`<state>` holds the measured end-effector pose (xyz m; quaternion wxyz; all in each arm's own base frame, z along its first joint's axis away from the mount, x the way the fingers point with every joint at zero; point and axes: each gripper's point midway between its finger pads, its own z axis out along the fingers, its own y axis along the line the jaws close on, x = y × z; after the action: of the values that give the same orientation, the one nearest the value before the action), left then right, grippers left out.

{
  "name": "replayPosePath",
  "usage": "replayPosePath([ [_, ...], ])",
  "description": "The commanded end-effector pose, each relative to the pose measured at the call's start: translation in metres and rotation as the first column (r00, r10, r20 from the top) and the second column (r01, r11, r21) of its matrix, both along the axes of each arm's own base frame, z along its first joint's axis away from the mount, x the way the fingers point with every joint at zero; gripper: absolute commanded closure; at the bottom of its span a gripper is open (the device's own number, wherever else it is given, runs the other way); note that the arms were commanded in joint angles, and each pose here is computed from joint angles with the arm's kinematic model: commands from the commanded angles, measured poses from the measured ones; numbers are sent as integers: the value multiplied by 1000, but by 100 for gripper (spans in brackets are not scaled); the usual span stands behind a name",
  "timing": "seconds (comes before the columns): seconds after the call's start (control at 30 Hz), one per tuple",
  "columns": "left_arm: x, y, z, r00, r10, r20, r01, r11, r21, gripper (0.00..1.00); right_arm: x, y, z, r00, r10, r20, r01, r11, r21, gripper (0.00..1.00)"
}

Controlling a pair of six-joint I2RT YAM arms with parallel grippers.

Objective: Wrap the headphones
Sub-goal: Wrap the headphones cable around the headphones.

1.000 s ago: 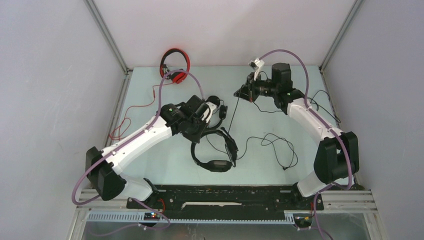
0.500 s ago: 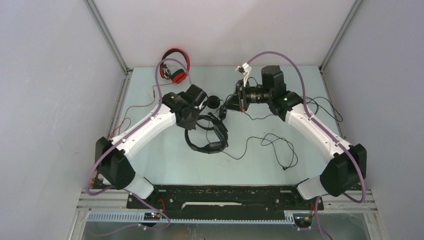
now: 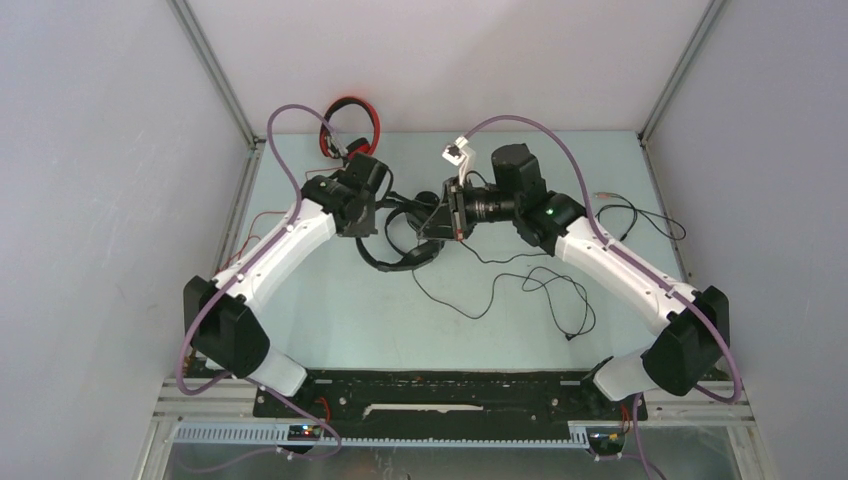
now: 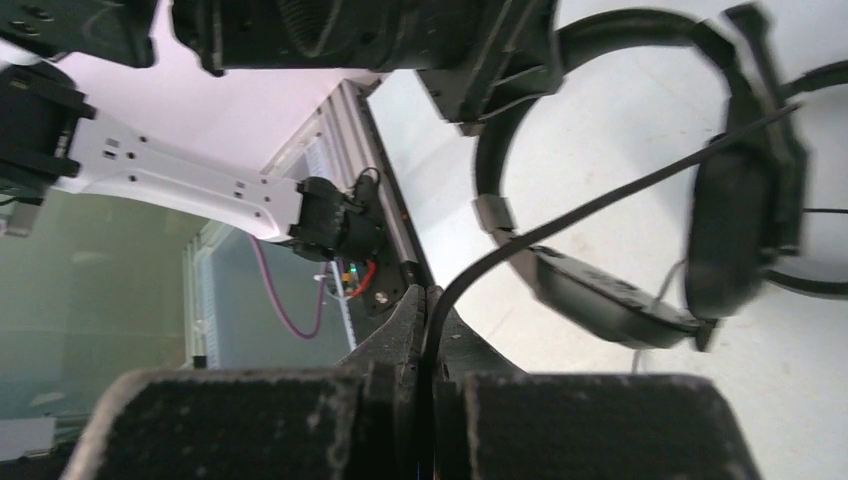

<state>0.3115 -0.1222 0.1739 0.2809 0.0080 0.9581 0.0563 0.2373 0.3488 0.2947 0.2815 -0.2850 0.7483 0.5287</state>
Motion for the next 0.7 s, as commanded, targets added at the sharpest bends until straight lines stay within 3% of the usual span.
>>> replayPosePath([
  [0.0,31,1,50,971,132,197,-104,983,-149,100,-25,27,57,992,100,76,-111,981,158,100],
  [0.2,46,-3,77,943,200,264,-107,938,-329,100,-45,51,38,977,172,128,-188,973,131,100],
  [0.43,49,-13,106,916,246,317,-54,860,-508,100,-39,57,-1,949,175,261,-190,981,29,100],
  [0.67,40,-28,146,894,243,376,58,769,-636,100,-38,49,-27,819,178,546,-166,983,-72,93],
])
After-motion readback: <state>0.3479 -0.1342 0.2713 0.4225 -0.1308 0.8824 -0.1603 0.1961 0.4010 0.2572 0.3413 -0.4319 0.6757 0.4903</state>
